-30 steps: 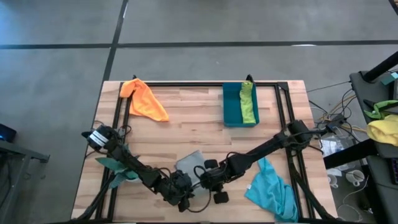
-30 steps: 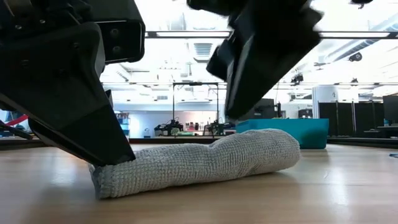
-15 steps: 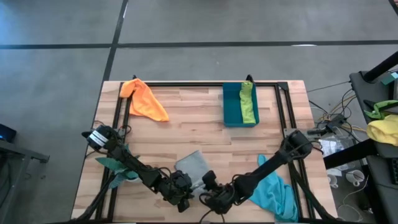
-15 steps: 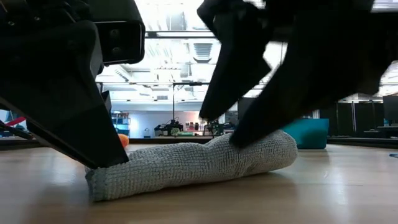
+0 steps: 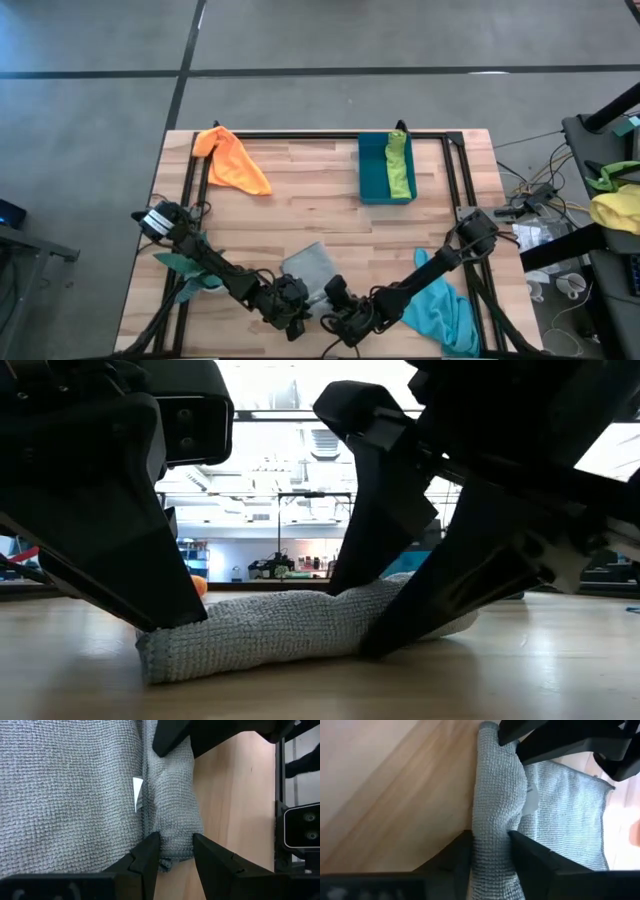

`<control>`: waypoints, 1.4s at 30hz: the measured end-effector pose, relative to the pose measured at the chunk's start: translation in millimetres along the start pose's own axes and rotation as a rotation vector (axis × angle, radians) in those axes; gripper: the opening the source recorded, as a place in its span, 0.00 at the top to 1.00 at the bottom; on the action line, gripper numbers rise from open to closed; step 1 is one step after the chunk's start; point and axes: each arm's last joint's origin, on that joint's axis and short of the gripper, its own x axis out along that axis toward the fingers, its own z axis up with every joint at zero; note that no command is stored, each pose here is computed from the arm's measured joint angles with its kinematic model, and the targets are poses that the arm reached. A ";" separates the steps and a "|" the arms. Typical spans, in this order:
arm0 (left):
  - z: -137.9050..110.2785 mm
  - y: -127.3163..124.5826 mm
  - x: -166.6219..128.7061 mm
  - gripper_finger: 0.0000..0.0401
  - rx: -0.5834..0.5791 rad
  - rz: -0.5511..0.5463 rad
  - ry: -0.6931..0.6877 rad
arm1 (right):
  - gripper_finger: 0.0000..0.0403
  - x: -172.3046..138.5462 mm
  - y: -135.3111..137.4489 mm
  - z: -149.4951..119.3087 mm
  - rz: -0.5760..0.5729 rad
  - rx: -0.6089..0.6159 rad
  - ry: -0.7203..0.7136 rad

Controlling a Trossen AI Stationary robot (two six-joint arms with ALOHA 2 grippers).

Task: Roll microfiber towels into tight, uniform cylinder then place into a basket
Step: Roll the gray towel

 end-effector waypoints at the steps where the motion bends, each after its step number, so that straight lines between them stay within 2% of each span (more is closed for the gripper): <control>1: 0.2 -0.2 -0.3 0.73 -0.001 -0.001 -0.001 | 0.73 0.2 -0.3 -0.2 0.003 0.006 0.001; 7: 0.6 -3.4 -1.2 0.73 0.011 -0.044 0.018 | 0.95 3.9 -4.5 -1.7 0.104 0.092 -0.009; 9: 0.5 -7.0 -2.7 0.73 0.037 -0.088 0.035 | 0.96 4.3 -9.0 -1.5 0.163 0.139 -0.018; 12: 3.2 -15.9 -9.0 0.73 0.098 -0.129 0.036 | 0.96 3.3 -20.6 1.9 0.324 0.205 -0.010; 16: 10.9 -24.5 -21.6 0.73 0.153 -0.167 0.008 | 0.96 2.5 -39.3 2.9 0.611 0.348 0.030; 19: 13.7 -23.8 -30.9 0.73 0.162 -0.145 0.019 | 0.97 2.9 -51.1 1.6 0.817 0.464 0.051; 22: 12.7 -25.3 -40.7 0.73 0.195 -0.128 0.026 | 0.97 4.8 -58.8 -1.0 0.944 0.531 0.053; 27: 3.9 -40.6 -51.8 0.73 0.290 -0.187 -0.006 | 0.97 15.3 -68.4 -11.1 1.024 0.572 0.040; 33: -6.9 -48.0 -51.4 0.73 0.437 -0.219 -0.040 | 0.97 42.5 -71.6 -28.8 1.052 0.626 0.100; 42: 7.9 -45.0 -33.8 0.73 0.569 -0.221 -0.141 | 0.97 50.3 -69.7 -31.4 1.078 0.637 0.108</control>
